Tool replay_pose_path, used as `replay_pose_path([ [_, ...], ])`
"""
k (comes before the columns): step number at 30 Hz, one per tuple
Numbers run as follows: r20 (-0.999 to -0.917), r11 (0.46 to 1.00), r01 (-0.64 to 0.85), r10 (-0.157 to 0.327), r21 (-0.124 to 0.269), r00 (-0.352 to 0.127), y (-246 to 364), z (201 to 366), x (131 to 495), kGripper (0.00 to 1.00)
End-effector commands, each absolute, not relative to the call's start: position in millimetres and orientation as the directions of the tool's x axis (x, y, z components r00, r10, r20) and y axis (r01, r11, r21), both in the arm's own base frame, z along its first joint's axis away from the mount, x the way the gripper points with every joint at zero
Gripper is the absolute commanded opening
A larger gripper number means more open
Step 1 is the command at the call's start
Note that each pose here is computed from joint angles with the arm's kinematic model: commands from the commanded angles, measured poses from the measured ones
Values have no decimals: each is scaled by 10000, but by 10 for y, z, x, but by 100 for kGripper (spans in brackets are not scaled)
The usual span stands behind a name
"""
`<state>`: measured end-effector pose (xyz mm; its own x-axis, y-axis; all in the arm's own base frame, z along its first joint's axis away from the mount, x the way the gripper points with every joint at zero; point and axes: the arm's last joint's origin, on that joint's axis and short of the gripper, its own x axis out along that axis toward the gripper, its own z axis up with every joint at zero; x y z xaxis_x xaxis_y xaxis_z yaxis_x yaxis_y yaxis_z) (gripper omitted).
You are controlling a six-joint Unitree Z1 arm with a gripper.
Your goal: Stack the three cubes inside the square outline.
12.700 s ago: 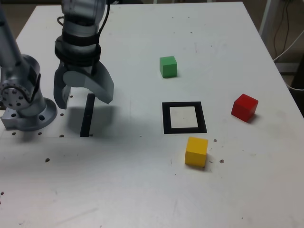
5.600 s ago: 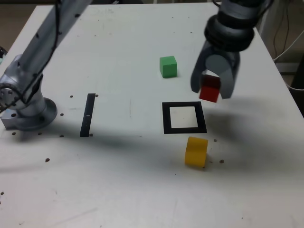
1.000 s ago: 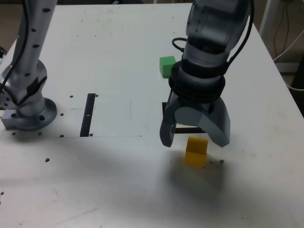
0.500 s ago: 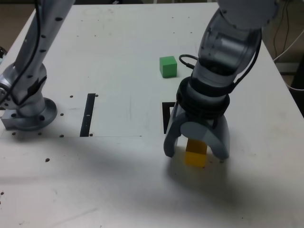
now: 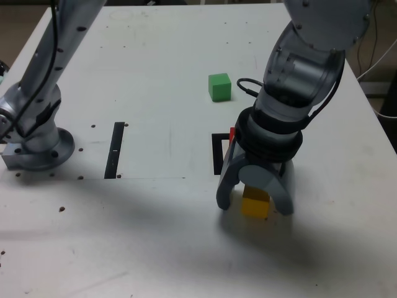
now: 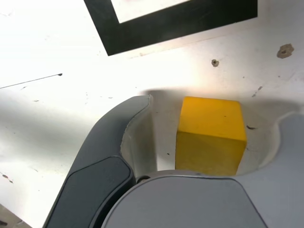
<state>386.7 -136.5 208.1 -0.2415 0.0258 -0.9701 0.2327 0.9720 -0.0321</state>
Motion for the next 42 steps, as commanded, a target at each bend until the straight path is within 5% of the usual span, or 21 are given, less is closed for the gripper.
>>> replay_pose_path([
  [1, -9709, 9732, 2291, 341, -217, -2370, -1355, 2091, 3874, 52],
  [29, -9747, 9730, 2304, 430, -90, -2195, -1344, 2154, 3863, 46],
  [42, -9820, 9734, 2265, 762, 356, -1730, -1217, 2699, 3629, 46],
])
